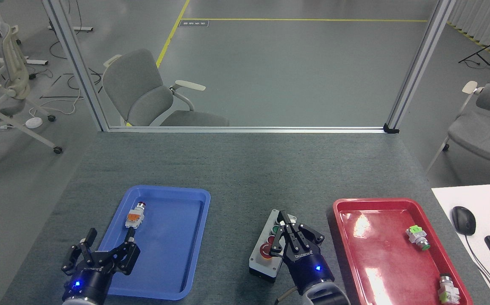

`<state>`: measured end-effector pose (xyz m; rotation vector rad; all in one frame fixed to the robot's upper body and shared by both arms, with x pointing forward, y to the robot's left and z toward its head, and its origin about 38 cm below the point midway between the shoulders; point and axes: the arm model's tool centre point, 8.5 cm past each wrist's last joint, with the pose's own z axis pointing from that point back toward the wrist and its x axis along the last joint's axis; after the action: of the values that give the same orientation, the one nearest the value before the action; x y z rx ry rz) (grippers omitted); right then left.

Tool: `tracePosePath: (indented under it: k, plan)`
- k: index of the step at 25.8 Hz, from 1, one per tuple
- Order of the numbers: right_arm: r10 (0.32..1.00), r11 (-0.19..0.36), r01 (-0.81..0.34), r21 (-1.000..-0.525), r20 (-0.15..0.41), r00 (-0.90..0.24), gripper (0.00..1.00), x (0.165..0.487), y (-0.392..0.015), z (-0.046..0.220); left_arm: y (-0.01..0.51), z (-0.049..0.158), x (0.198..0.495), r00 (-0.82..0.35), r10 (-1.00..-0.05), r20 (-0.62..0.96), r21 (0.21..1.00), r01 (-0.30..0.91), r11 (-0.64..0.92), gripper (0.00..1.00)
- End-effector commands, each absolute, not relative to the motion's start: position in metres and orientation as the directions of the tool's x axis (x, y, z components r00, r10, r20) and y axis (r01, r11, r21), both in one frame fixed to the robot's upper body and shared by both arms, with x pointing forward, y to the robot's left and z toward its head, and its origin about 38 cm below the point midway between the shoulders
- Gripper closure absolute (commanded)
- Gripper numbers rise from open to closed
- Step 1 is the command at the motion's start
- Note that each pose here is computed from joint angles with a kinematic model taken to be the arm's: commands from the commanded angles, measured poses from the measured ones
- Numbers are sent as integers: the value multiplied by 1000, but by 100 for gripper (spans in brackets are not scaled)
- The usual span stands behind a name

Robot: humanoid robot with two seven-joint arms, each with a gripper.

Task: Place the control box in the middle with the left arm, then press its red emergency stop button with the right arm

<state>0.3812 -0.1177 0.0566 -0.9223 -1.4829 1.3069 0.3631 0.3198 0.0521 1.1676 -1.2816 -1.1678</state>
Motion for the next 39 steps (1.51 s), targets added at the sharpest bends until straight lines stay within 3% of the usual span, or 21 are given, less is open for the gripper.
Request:
tracePosePath:
  k: [1,10,17,23,29,39]
  plan:
    - [956,161,-21,-987,161,-247,2,385,-142,59,319,55,363,-32,-997,65,997,-34,66,1]
    - [985,134,-12,-991,134,-105,2,381,-239,49,318,62,365,-37,-997,64,997,-47,65,1]
    - [995,85,30,-996,84,-52,2,349,-290,30,320,78,370,-33,-998,59,994,-85,62,1]
    - [996,87,17,-996,87,-10,2,343,-293,24,313,71,365,-48,-996,72,995,-71,75,1]
    - [997,78,25,-997,77,-17,2,342,-292,24,294,46,351,-37,-990,139,990,-18,140,1]
    - [997,75,23,-997,74,-18,2,341,-291,25,287,40,353,-32,-985,168,986,-2,168,1]
